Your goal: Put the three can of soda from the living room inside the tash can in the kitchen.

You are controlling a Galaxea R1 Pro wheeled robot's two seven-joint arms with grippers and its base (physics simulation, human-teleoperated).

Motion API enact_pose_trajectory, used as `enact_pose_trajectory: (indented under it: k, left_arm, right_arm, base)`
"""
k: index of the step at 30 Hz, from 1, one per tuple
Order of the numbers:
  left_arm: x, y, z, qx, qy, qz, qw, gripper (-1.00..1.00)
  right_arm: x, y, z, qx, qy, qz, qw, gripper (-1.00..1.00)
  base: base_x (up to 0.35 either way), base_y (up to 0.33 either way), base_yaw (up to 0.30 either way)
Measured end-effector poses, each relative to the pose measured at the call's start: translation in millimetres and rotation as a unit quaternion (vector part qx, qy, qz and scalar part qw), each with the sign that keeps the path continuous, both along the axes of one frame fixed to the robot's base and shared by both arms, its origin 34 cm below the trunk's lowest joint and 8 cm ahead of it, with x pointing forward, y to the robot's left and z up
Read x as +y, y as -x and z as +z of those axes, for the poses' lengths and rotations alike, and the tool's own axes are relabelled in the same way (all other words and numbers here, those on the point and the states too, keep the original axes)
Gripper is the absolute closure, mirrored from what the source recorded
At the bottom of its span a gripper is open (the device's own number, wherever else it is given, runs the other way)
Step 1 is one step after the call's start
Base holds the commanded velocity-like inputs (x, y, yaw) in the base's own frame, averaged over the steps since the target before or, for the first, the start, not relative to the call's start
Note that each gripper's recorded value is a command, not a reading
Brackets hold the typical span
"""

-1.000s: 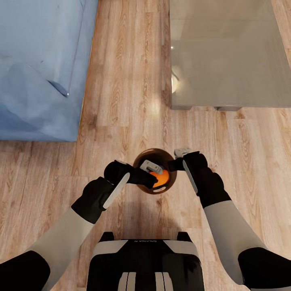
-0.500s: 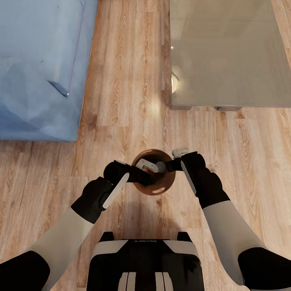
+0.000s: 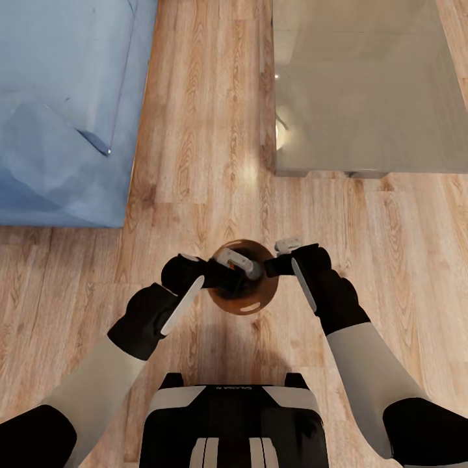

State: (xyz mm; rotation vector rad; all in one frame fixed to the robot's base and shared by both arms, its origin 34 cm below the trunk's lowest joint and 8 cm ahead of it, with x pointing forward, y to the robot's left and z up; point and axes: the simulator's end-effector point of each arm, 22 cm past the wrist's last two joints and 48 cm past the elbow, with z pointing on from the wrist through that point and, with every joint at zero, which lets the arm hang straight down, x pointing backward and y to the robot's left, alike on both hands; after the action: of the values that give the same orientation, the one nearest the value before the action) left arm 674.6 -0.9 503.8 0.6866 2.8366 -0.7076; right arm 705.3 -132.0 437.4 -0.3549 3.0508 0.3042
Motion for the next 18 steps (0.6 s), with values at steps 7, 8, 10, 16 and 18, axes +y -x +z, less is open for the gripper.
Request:
enact_pose_trajectory:
  k: [7,8,10,16,18]
  left_arm:
    - [14,-17,38,-0.024,0.065,-0.004,0.9976,-1.00]
    - [27,-26,41,-0.030,0.067,0.007,0.9973,-1.00]
    - [45,-36,48,-0.029,0.085,0.025,0.9956,-1.00]
    - [163,-95,75,-0.047,0.133,0.161,0.9767,-1.00]
    - [201,-110,80,-0.061,0.128,0.207,0.9680,-1.00]
  right_arm:
    - [-9,-1,-2,-0.003,0.014,0.003,0.9999,1.00]
    - [-9,-1,-2,-0.002,0.014,0.002,0.9999,1.00]
    - [-4,0,-1,0.001,0.002,-0.003,1.0000,1.00]
    - [-6,1,-2,0.001,0.004,-0.003,1.0000,1.00]
    - [-7,1,-2,0.001,0.005,-0.003,1.0000,1.00]
  base:
    - [0.000,0.000,0.000]
    - [0.000,0.000,0.000]
    - [0.000,0.000,0.000]
    - [0.000,0.000,0.000]
    - [0.000,0.000,0.000]
